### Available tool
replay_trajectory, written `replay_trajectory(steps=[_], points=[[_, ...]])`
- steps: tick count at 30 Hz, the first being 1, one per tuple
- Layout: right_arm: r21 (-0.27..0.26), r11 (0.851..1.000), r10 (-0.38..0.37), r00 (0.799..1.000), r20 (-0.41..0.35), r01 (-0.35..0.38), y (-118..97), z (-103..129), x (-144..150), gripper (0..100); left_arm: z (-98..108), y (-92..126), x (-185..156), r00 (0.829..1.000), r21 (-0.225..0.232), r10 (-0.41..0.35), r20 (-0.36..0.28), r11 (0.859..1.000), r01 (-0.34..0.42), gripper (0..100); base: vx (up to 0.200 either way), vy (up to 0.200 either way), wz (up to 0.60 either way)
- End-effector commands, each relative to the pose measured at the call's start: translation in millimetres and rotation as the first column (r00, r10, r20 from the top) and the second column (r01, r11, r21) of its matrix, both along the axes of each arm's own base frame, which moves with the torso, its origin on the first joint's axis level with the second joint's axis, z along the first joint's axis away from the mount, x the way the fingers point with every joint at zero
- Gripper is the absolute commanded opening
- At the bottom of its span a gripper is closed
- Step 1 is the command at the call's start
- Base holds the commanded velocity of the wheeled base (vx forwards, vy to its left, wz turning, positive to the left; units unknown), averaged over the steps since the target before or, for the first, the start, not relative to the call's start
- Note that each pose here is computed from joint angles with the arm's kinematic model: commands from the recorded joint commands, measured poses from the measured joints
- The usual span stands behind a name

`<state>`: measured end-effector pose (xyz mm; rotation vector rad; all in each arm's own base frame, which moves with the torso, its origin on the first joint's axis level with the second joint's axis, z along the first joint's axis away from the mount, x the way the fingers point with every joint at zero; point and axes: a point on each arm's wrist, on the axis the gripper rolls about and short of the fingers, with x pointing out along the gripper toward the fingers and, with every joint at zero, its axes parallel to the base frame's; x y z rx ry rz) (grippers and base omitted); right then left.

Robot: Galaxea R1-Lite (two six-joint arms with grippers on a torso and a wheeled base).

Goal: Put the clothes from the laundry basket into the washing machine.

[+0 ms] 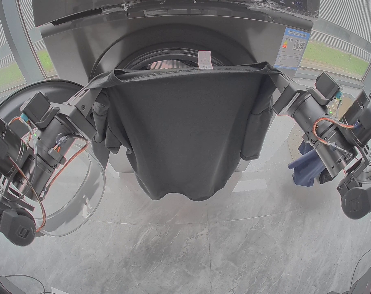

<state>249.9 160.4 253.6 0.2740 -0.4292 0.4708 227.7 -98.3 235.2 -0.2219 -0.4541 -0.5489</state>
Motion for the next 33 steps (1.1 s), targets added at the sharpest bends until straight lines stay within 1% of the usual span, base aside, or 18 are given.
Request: replay_trajectory(steps=[1, 11, 14, 15, 16, 17, 19, 22, 27, 29, 30, 33], points=[[0.003, 1.0, 0.001, 1.0, 0.005, -0.001, -0.4, 1.5, -1.3, 0, 2.6, -2.5, 1.3, 1.0, 0.001, -0.007, 0.001, 1.0, 0.007, 0, 0.0, 0.0, 0.0], [0.004, 1.0, 0.001, 1.0, 0.002, -0.001, -0.5, 0.8, -1.4, 0, 5.6, -12.6, 3.0, 0.999, 0.002, -0.04, -0.002, 0.999, 0.04, 0, 0.0, 0.0, 0.0], [-0.009, 1.0, 0.005, 1.0, -0.015, -0.005, 0.4, -5.1, -1.7, 0, 4.4, -24.1, -1.4, 0.996, 0.012, -0.089, -0.014, 0.996, 0.089, 0, 0.0, 0.0, 0.0], [-0.009, 1.0, 0.005, 1.0, -0.015, -0.005, 0.4, -5.1, -1.7, 0, 4.4, -24.1, -1.4, 0.996, 0.012, -0.089, -0.014, 0.996, 0.089, 0, 0.0, 0.0, 0.0], [-0.019, 0.999, 0.039, 0.999, -0.037, -0.039, 8.1, -12.2, -6.6, 0, 3.3, -36.9, -6.1, 0.99, 0.025, -0.137, -0.029, 0.99, 0.138, 0, 0.0, 0.0, 0.0], [-0.026, 0.998, 0.056, 0.997, -0.049, -0.057, 12.3, -17.0, -8.5, 0, 1.7, -43.4, -7.8, 0.987, 0.033, -0.159, -0.036, 0.987, 0.16, 0, 0.0, 0.0, 0.0], [-0.035, 0.996, 0.08, 0.992, -0.1, -0.084, 18.7, -32.8, -6.2, 0, -4.5, -54.4, -7.3, 0.98, 0.043, -0.192, -0.055, 0.98, 0.195, 0, 0.0, 0.0, 0.0], [-0.041, 0.994, 0.095, 0.984, -0.148, -0.102, 25.5, -48.7, -0.5, 0, -6.2, -58.9, -2.5, 0.978, 0.048, -0.202, -0.058, 0.978, 0.205, 0, 0.0, 0.0, 0.0], [-0.063, 0.986, 0.139, 0.971, -0.192, -0.153, 51.8, -79.3, 10.1, 0, -6.2, -65.7, 9.9, 0.979, 0.041, -0.197, -0.048, 0.979, 0.199, 0, 0.0, 0.0, 0.0], [-0.08, 0.979, 0.165, 0.962, -0.219, -0.187, 65.2, -92.1, 9.0, 0, -5.7, -65.3, 10.2, 0.98, 0.04, -0.196, -0.045, 0.979, 0.198, 0, 0.0, 0.0, 0.0], [-0.093, 0.974, 0.179, 0.954, -0.241, -0.206, 71.9, -100.5, 7.7, 100, -5.4, -65.9, 9.4, 0.979, 0.04, -0.199, -0.045, 0.979, 0.201, 0, 0.0, 0.0, 0.0], [-0.129, 0.96, 0.205, 0.936, -0.287, -0.25, 85.3, -121.7, 6.6, 100, -4.8, -66.3, 8.7, 0.98, 0.037, -0.196, -0.043, 0.98, 0.198, 0, 0.0, 0.0, 0.0]])
